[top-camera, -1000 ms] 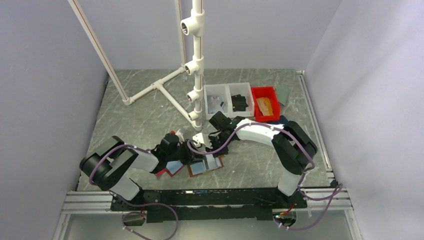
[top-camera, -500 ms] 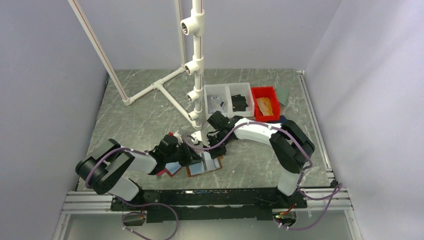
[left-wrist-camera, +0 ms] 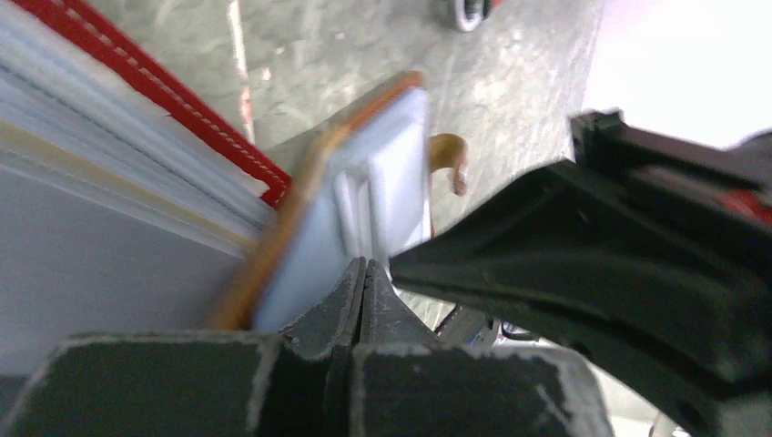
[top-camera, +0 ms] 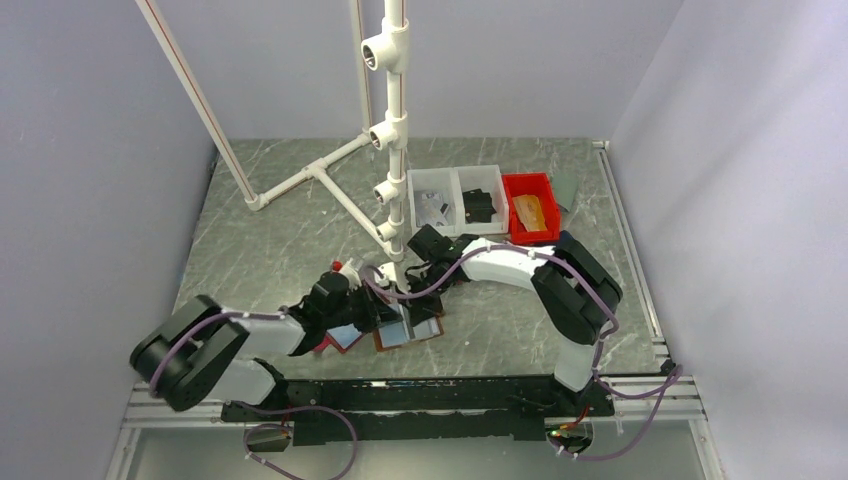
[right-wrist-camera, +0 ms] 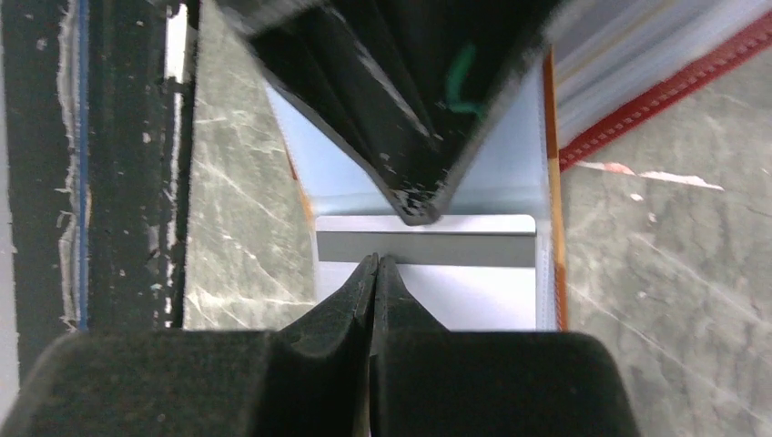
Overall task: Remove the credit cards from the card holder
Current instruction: Remove the credit card from the card holder.
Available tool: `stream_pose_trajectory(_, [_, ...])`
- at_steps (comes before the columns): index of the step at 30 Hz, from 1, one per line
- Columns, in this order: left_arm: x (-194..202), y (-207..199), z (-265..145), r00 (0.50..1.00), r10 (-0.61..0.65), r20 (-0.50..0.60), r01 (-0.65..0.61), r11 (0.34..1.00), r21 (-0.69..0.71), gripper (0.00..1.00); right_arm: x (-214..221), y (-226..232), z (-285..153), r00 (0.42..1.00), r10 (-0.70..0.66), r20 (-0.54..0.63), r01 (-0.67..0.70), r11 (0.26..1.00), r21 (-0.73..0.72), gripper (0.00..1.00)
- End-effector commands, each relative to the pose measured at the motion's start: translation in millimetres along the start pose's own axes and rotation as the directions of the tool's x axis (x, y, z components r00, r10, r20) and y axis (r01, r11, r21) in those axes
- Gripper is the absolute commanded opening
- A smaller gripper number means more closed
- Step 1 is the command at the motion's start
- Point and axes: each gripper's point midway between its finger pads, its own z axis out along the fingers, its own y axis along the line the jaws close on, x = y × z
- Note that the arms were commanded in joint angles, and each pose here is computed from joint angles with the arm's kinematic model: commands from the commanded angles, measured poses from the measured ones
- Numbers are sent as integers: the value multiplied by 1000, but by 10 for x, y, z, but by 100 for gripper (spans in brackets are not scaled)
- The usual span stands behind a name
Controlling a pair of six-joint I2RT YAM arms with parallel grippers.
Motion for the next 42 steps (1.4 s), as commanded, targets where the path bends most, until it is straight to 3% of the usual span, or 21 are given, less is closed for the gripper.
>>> stream_pose_trajectory(1, [-124,-227,-160,983,168,76,-172,983,60,0,-20,-188,-118,1000,-12,6,11,998,58,0])
stream_pose_trajectory(10, [-106,-217,-368,971,222,85,-225,974,29,0,77,-284,-171,1000,1,-22,1,995,98,0])
stream_pose_trajectory(11, [-96,-234,-359,974,214,75,-217,976,35,2,71,-286,-171,1000,3,-19,-1,995,96,0])
stream_pose_trajectory(14, [-68,-287,-291,985,165,41,-168,984,56,26,85,-290,-158,1000,12,-24,-10,995,95,0])
stream_pose_trajectory(22, [-8,-243,-37,999,30,-22,-29,996,81,38,83,-277,-119,999,38,-17,-37,996,78,0])
stream_pose_trajectory(29, [-8,-120,85,998,-55,-29,56,998,42,41,72,-233,-56,999,50,-17,-49,997,57,0])
stream_pose_trajectory(34, [2,190,139,987,-159,-14,155,978,-140,42,47,-147,51,998,48,-27,-47,999,20,0])
stream_pose_trajectory(37, [37,237,173,983,-178,-33,171,971,-165,41,40,-114,89,998,44,-35,-44,999,8,0])
stream_pose_trajectory(41, [70,243,233,982,-180,-50,173,977,-123,36,39,-117,84,998,40,-38,-39,999,11,0])
stream_pose_trajectory(42, [82,266,243,983,-177,-53,170,978,-123,29,40,-116,82,998,39,-39,-38,999,12,0])
